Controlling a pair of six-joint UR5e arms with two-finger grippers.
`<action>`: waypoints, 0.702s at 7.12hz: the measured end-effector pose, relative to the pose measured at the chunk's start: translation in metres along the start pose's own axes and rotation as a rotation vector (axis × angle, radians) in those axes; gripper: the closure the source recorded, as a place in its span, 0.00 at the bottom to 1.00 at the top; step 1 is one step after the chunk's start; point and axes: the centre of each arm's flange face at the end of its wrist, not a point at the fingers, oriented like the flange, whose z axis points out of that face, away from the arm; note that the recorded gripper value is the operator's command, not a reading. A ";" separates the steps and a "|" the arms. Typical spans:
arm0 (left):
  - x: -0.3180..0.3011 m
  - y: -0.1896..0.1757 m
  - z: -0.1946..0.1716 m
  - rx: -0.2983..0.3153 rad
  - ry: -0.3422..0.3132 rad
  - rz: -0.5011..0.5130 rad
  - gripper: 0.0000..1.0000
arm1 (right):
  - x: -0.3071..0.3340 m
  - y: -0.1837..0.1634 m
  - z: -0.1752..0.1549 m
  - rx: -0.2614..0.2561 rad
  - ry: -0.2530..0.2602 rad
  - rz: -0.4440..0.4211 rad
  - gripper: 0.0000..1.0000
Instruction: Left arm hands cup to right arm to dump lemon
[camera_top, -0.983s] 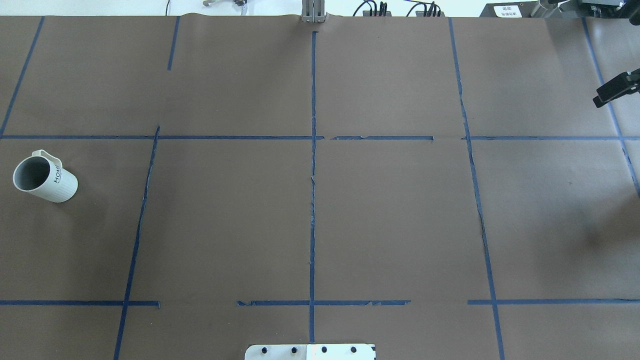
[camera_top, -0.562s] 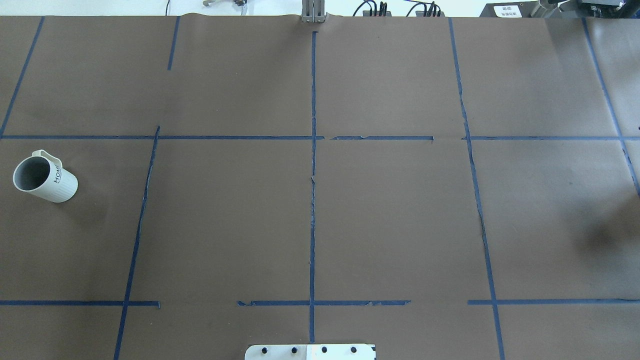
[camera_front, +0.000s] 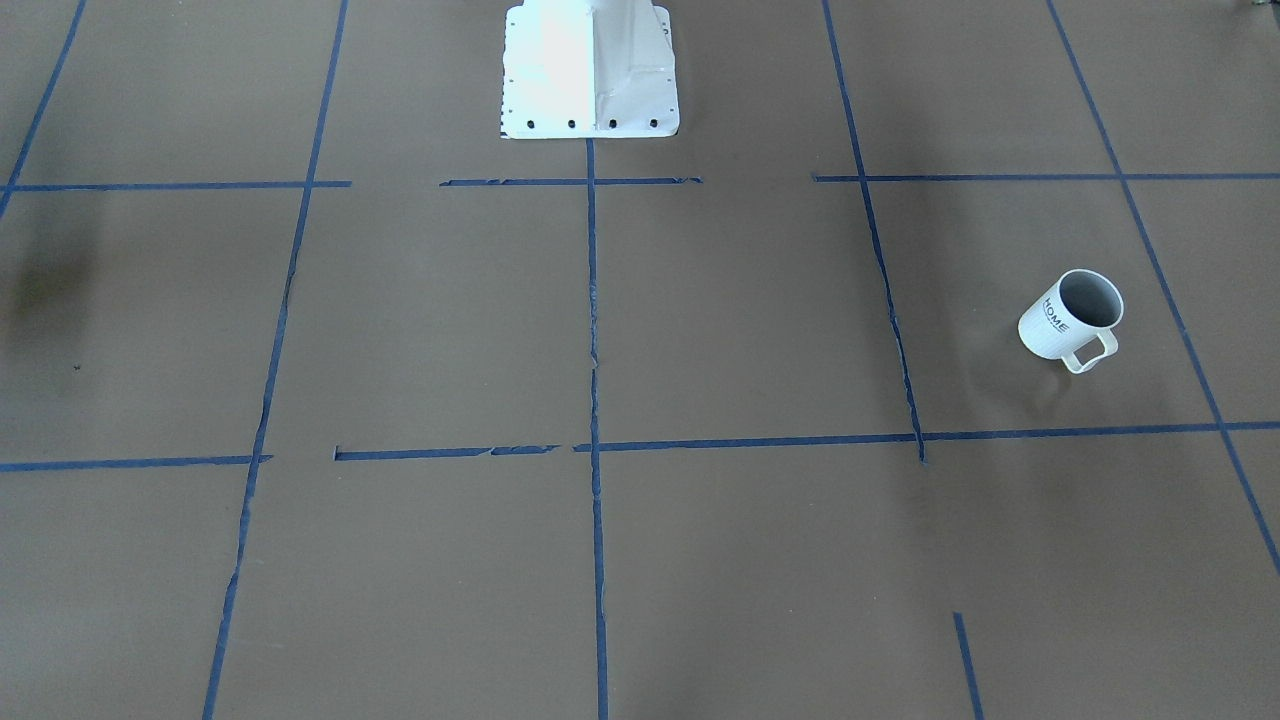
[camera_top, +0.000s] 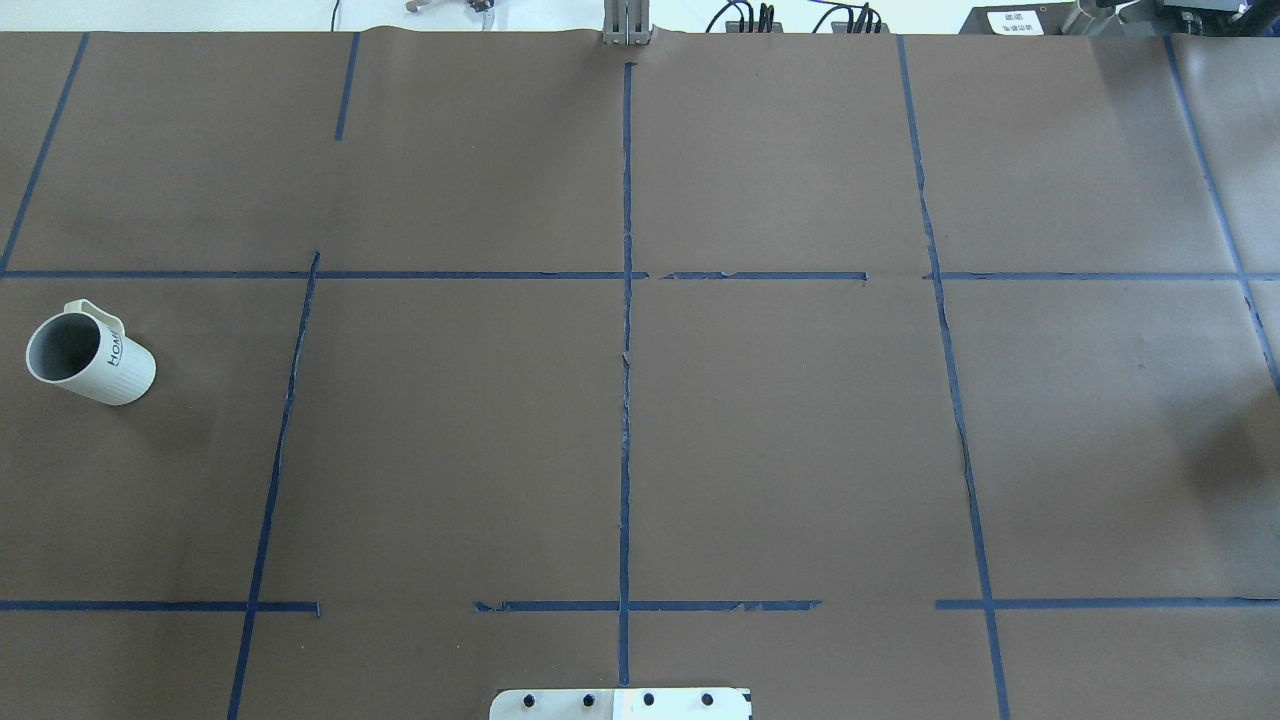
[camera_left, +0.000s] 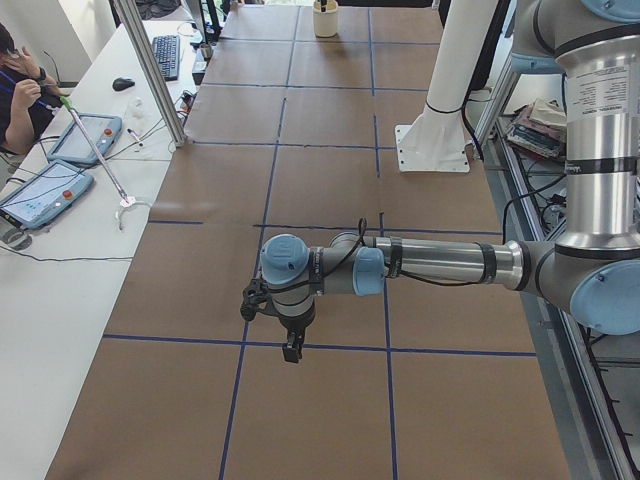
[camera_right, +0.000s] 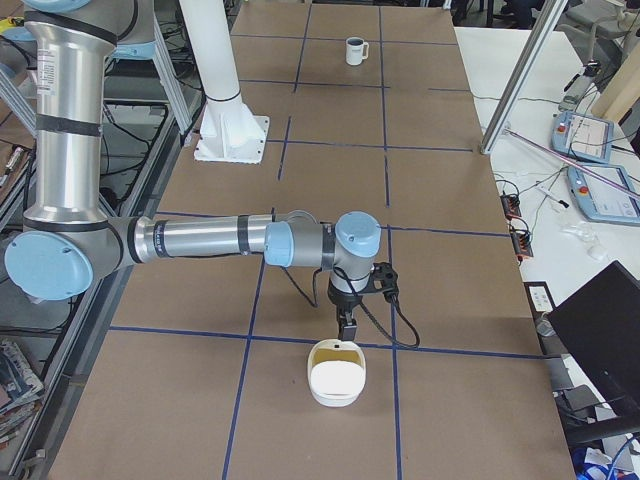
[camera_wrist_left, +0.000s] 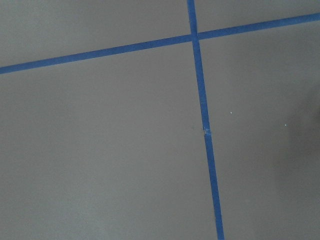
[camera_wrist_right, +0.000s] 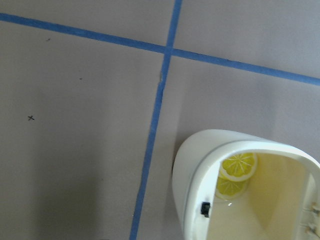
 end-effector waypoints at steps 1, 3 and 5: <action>0.001 0.000 0.000 0.001 0.004 0.000 0.00 | 0.012 0.012 -0.003 0.019 -0.006 0.025 0.00; 0.000 0.001 0.001 0.001 0.006 0.000 0.00 | 0.019 0.021 -0.003 0.039 -0.013 0.038 0.00; -0.001 0.002 0.002 -0.001 0.004 -0.001 0.00 | 0.020 0.021 -0.003 0.042 -0.014 0.040 0.00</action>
